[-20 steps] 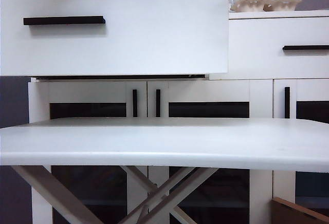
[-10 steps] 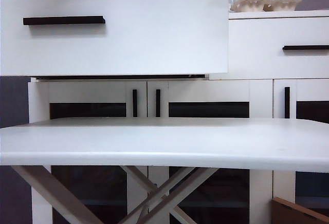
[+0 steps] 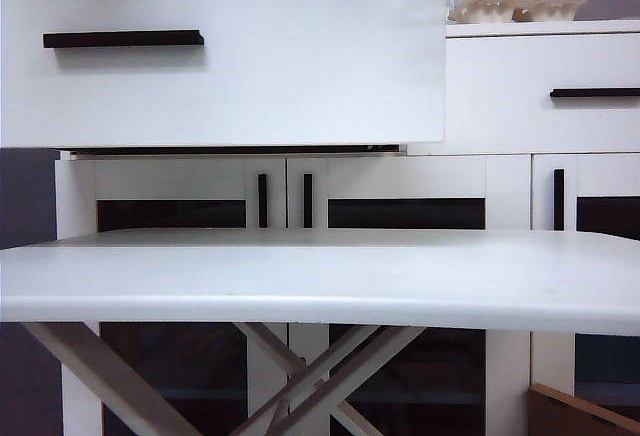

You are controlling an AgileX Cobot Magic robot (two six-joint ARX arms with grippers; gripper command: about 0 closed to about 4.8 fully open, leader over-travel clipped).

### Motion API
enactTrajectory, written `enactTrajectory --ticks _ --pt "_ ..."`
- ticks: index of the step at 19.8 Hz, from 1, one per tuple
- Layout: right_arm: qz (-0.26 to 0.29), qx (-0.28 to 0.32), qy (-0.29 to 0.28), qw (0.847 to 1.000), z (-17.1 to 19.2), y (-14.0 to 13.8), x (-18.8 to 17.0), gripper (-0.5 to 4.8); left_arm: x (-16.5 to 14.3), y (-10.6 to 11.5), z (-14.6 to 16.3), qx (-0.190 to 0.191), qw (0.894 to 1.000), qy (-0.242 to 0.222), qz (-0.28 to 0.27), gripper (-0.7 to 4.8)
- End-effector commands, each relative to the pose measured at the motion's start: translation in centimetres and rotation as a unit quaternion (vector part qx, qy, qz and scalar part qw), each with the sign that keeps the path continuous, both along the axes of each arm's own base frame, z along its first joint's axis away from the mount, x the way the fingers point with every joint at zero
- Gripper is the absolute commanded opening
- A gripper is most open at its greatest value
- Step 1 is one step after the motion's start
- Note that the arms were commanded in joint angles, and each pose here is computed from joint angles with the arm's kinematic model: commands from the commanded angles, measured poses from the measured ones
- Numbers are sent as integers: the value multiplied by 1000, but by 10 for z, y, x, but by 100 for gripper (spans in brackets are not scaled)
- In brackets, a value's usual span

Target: Pick up a can of beer from the white table, open the left drawer, place the beer inside the drawer, and finally close the drawer.

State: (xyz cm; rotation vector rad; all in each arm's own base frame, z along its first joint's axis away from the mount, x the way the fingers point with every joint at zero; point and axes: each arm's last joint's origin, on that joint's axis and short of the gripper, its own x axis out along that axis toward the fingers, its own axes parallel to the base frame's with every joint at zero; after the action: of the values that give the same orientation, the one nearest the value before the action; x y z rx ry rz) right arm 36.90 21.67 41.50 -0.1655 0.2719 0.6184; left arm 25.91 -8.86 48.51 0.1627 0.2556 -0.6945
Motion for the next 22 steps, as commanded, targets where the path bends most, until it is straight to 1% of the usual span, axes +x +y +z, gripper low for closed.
enactTrajectory --ticks 1,3,7,8,9,12,14,15,16,18,22 --pt "13 10 -5 1000 5 0 -3 -1 -2 0 3 -4 1000 -6 -3 -5" --pt "12 13 -11 1000 11 -2 -7 -1 -3 0 3 -4 1000 -5 -3 -5" --pt "12 44 -64 997 67 -31 -57 -1 -11 3 2 4 1000 15 -2 -5" --pt "6 63 -62 996 83 -43 -76 -1 -18 5 4 6 1000 19 0 -5" --pt "1 79 -37 996 93 -54 -96 -1 -27 8 5 9 1000 24 1 -5" --pt "-6 56 23 998 94 -72 -126 -1 -44 13 8 13 999 36 1 -5" --pt "-26 58 114 991 84 -77 -137 -1 -55 17 4 29 997 68 7 -5" --pt "-30 46 146 988 78 -78 -139 -2 -59 19 0 42 995 90 22 -5" --pt "-32 35 162 986 73 -78 -139 -1 -61 20 -3 47 993 101 24 -5" --pt "-24 26 174 984 67 -73 -141 -1 -60 19 -11 49 993 109 24 -5" --pt "3 12 167 986 67 -55 -154 -1 -52 17 -59 13 993 111 40 -5"
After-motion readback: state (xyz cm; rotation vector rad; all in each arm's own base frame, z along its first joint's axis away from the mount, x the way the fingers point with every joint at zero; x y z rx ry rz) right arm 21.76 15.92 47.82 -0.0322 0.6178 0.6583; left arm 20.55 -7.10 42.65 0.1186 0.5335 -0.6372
